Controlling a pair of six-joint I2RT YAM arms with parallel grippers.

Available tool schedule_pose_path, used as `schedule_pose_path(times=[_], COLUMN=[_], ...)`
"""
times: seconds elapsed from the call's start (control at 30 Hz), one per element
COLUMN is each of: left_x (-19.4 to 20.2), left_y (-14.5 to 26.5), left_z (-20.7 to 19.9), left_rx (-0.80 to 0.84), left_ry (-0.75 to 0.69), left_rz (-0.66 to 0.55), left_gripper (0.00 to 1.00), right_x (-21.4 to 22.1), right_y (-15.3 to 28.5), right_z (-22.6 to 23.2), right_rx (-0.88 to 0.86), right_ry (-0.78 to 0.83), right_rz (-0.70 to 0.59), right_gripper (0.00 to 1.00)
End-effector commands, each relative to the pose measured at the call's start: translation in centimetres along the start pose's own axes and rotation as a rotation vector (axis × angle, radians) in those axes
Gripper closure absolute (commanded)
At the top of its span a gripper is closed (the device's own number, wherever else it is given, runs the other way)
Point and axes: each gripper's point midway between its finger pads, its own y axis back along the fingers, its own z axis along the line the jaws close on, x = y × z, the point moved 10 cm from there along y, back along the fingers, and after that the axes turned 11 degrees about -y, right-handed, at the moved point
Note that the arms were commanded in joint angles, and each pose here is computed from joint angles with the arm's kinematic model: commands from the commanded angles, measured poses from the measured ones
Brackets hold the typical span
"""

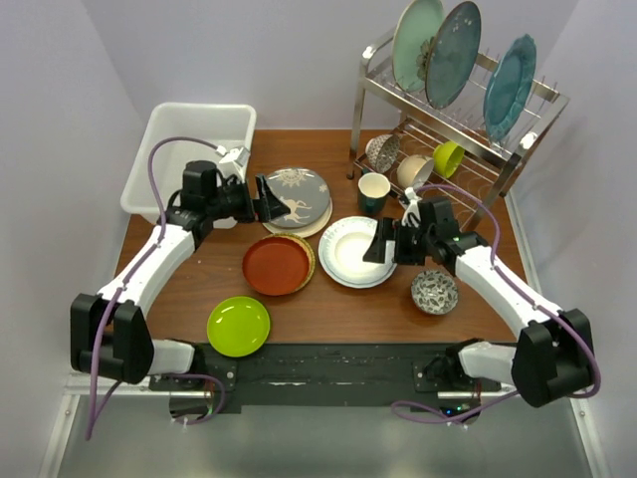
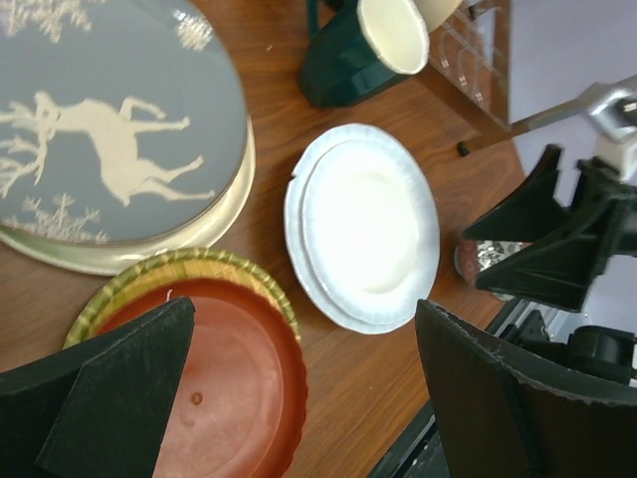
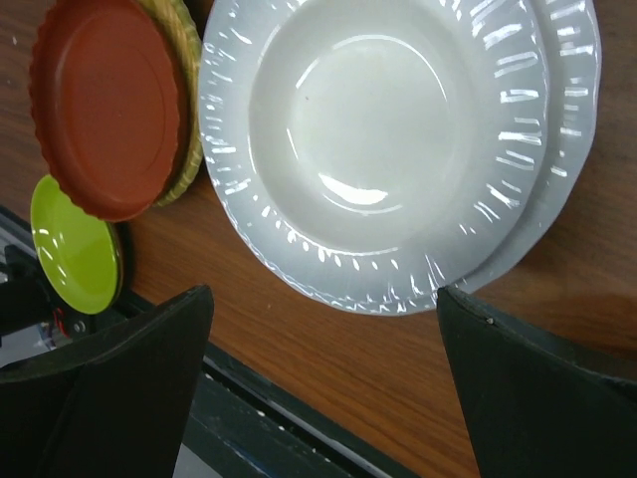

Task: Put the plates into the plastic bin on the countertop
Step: Pick up the plate at the center of the board.

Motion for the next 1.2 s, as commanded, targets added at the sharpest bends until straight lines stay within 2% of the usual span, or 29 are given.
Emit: schedule_pose_path(times=[0.0,0.1,0.2,0.37,0.47,0.6,0.83,1.17], left_x=[-0.5,-0.6,-0.5,-0.4,-1.0,-1.6,-1.3,0.8], left_y=[-0.4,-0.6,-0.5,0.4,1.7,3.1,5.0,6.1], left_z=[0.6,0.9,1.1,0.8,-0.1,-1.2,-2.2,-2.2], left_rx=[-0.098,-0.125,-0.148,-0.185,-0.191,-0.193,-0.214,-0.261], left_ry=[0.007,0.016,0.017,0.006,-0.029,-0.065,-0.083,-0.071], left_rz=[0.018,0.031,0.040,0.040,-0.011,-0.057,-0.069,-0.031], left_gripper=[0.03,0.03,0.03,0.04,0.04,0.04,0.05,0.05], right_x=[-2.9,-2.8,-2.9,-4.4,-5.6,-6.6,-7.9,-8.9], right_y=[0.6,-0.9,-2.9,-6.2,-7.4,-10.8,-14.4,-16.8], right_z=[3.7,6.0,7.9,10.2,11.5,11.7,12.0,11.8], right_rx=[-0.102,-0.146,-0.174,-0.158,-0.188,-0.175,-0.171,-0.131], right_ry=[0.058,0.075,0.072,0.046,-0.002,-0.066,-0.143,-0.213], right_rz=[-0.078,-0.033,0.004,0.000,-0.030,-0.017,-0.032,-0.080], right_gripper=[0.03,0.09,0.10,0.11,0.11,0.14,0.17,0.35])
